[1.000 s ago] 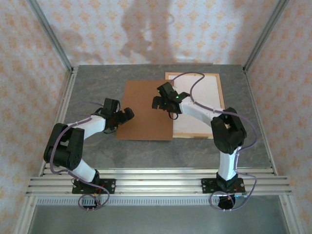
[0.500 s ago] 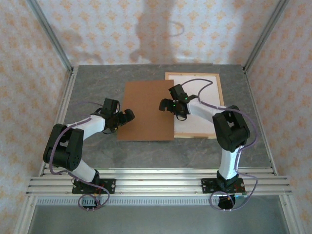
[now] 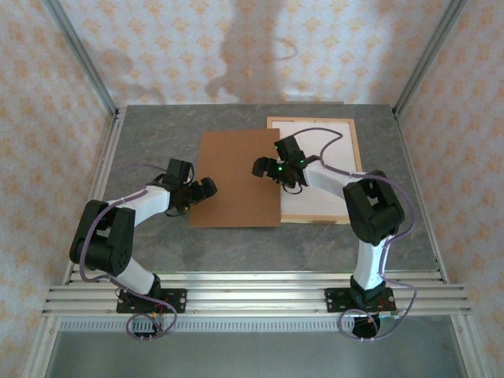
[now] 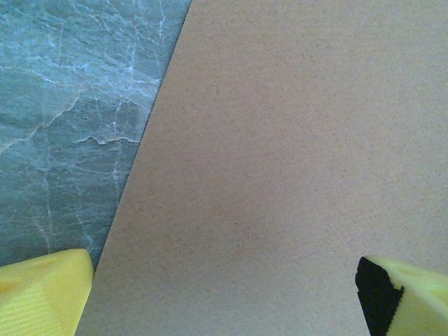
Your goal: Put the photo into the frame
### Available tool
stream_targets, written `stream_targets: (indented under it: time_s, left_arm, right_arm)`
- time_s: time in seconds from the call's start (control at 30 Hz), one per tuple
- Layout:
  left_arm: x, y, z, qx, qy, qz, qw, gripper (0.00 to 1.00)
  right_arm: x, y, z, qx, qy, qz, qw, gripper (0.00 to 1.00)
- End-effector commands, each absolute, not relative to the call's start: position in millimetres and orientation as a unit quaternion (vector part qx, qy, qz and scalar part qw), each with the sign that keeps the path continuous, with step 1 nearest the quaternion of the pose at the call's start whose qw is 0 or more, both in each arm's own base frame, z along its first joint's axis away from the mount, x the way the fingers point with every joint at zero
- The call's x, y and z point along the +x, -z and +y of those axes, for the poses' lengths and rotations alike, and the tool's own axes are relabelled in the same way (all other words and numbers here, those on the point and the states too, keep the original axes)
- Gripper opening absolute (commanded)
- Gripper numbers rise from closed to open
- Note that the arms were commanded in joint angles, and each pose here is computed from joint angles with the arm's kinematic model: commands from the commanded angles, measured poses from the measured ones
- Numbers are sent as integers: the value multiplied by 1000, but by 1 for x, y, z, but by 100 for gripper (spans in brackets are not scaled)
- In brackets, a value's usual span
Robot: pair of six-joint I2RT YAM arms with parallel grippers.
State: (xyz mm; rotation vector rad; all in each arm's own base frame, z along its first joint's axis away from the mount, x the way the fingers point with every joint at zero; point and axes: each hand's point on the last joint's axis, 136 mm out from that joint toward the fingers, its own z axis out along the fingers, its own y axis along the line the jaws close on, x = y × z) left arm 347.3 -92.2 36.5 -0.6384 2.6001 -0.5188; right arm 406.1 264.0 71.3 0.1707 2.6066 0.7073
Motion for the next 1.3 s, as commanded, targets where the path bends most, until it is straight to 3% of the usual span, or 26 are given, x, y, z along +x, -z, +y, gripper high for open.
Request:
stream_targets:
  time_s: [0.0,0.37,0.6,0.8,0.97,1.13,1.27]
  left_arm:
    - [346,-35,-91,-225,179,938,194,97]
    - [347,-31,-93,-223,184,938,192,95]
    - [349,-28,-95,-225,191,936,191,95]
    - [348,-28,-95,-225,190,937,191,95]
    - [347,-28,-93,-226,186,937,193,96]
    - [350,-36,-91,-224,183,936,202,96]
    - [358,-55,-86,-216,170,935,225,96]
  right_arm:
    - [406,-93,279,45,-301,924,232,96]
    - [392,-146,305,21,-418,875,242,87]
    - [382,-160,320,10,-476,852,217,67]
    - [382,-156,324,16,-490,848,202,56]
    - [383,-153,325,16,-485,852,197,37]
    - [385,-161,324,8,-480,853,204,0]
    - [390,-187,316,4,-492,842,223,0]
